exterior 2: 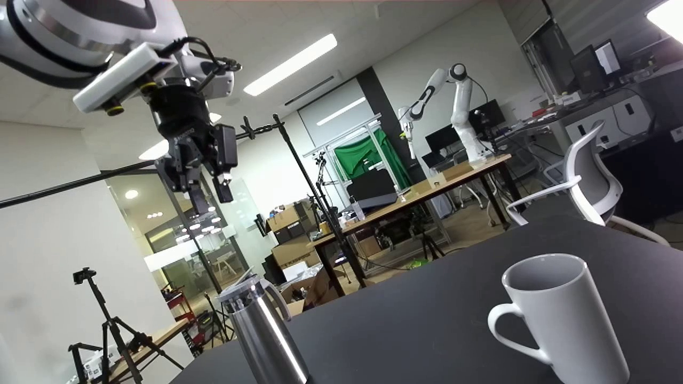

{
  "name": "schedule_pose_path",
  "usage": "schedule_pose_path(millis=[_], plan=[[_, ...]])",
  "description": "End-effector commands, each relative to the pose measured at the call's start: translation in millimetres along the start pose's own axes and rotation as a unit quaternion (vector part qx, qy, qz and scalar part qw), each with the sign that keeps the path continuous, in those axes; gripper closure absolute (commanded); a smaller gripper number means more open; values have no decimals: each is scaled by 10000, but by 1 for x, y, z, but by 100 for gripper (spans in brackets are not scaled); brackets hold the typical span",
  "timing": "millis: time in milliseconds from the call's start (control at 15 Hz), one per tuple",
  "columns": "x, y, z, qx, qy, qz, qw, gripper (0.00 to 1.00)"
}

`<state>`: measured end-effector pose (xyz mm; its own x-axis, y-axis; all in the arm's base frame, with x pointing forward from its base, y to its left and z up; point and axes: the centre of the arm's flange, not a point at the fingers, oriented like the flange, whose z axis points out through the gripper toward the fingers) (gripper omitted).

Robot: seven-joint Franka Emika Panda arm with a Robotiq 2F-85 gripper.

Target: Close the lid of the flask

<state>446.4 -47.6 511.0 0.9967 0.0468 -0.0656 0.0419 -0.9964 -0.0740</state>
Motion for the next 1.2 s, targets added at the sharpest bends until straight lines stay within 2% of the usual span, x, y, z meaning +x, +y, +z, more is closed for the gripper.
schedule_pose_path(millis=[0, 200, 467, 733, 1133], plan=[[43, -37, 5, -307, 259, -53, 9992, 83], [72, -67, 13, -466, 488, -171, 9976, 99], [96, -96, 29, -608, 481, -317, 9965, 100], [109, -102, 54, -609, 309, -440, 9967, 100], [125, -109, 78, -602, 372, -604, 9957, 100]])
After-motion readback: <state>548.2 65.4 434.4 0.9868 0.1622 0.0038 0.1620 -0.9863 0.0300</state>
